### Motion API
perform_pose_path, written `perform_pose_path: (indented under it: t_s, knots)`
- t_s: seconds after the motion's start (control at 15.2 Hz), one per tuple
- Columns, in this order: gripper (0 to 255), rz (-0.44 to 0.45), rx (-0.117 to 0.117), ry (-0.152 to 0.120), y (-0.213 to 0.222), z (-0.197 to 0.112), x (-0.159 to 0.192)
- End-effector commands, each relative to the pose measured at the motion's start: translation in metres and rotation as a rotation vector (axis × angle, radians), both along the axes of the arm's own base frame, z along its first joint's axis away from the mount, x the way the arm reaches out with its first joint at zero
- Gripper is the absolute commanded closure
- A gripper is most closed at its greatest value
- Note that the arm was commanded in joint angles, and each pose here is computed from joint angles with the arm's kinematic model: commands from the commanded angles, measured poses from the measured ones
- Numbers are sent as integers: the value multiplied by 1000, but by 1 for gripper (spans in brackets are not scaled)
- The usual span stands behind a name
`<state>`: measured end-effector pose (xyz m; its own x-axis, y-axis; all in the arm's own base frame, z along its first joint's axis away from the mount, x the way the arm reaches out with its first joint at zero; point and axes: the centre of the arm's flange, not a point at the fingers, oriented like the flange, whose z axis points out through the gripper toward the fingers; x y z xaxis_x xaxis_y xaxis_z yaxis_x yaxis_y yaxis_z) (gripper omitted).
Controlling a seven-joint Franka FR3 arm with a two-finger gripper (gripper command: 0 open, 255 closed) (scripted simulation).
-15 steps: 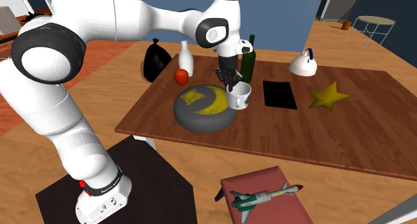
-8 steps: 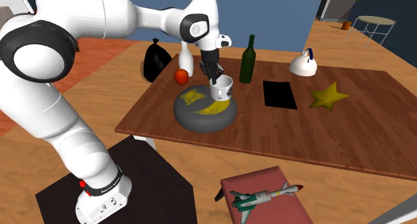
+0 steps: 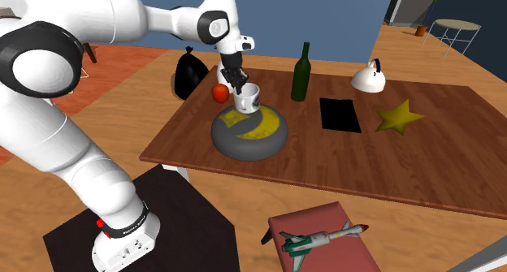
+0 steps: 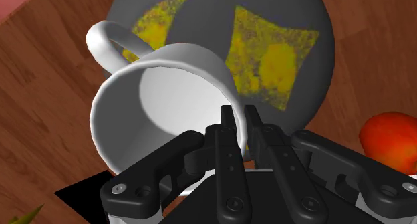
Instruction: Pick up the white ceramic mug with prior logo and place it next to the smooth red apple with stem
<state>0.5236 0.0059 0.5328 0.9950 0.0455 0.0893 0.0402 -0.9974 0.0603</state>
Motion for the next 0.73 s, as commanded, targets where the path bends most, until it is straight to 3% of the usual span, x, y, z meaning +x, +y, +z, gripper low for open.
perform_pose_path:
  t_s: [0.0,0.66]
  knots:
    - [255,-1,0,0,29,-1,-2]
    - [255,-1,0,0,161,-1,-12]
